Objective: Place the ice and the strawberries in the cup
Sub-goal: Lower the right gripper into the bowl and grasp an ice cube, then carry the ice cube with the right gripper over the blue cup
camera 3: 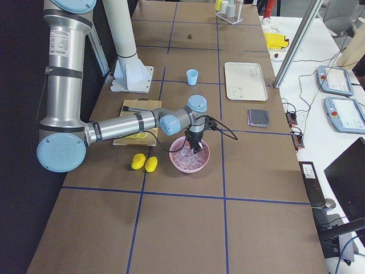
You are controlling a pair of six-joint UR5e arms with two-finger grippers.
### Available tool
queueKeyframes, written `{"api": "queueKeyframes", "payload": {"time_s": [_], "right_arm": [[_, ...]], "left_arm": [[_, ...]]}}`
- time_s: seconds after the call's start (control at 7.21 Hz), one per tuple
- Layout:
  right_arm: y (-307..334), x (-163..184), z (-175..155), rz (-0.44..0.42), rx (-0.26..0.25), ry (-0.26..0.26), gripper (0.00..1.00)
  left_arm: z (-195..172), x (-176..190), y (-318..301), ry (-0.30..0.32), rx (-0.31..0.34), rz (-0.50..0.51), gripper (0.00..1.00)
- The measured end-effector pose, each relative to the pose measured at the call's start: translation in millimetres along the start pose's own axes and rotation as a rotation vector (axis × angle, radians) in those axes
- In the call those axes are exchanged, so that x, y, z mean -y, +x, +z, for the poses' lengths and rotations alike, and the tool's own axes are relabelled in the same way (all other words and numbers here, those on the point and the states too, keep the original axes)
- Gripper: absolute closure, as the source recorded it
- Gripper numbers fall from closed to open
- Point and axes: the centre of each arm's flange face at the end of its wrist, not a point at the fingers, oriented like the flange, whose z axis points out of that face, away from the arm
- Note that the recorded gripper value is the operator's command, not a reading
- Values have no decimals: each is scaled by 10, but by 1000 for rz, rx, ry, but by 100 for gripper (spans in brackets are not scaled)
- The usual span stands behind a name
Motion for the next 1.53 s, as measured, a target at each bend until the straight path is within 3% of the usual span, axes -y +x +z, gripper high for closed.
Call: {"api": "queueKeyframes", "payload": {"time_s": [0.28,0.56,0.69,0.83,1.11,1.53], "right_arm": [[-49,-59,-100,-6,6,13,98],[-84,-174,-405,19,7,51,100],[-83,-167,-580,97,18,72,100],[-143,-69,-782,235,39,106,100],[-485,410,-1146,473,108,184,100],[-1301,1045,-1241,503,192,213,100]], "left_arm": [[-2,2,2,0,0,1,0],[-2,0,3,0,0,1,0],[-8,2,9,2,0,2,0],[-13,4,14,3,1,3,0],[-15,4,17,3,1,4,0],[-16,5,18,3,1,4,0]]}}
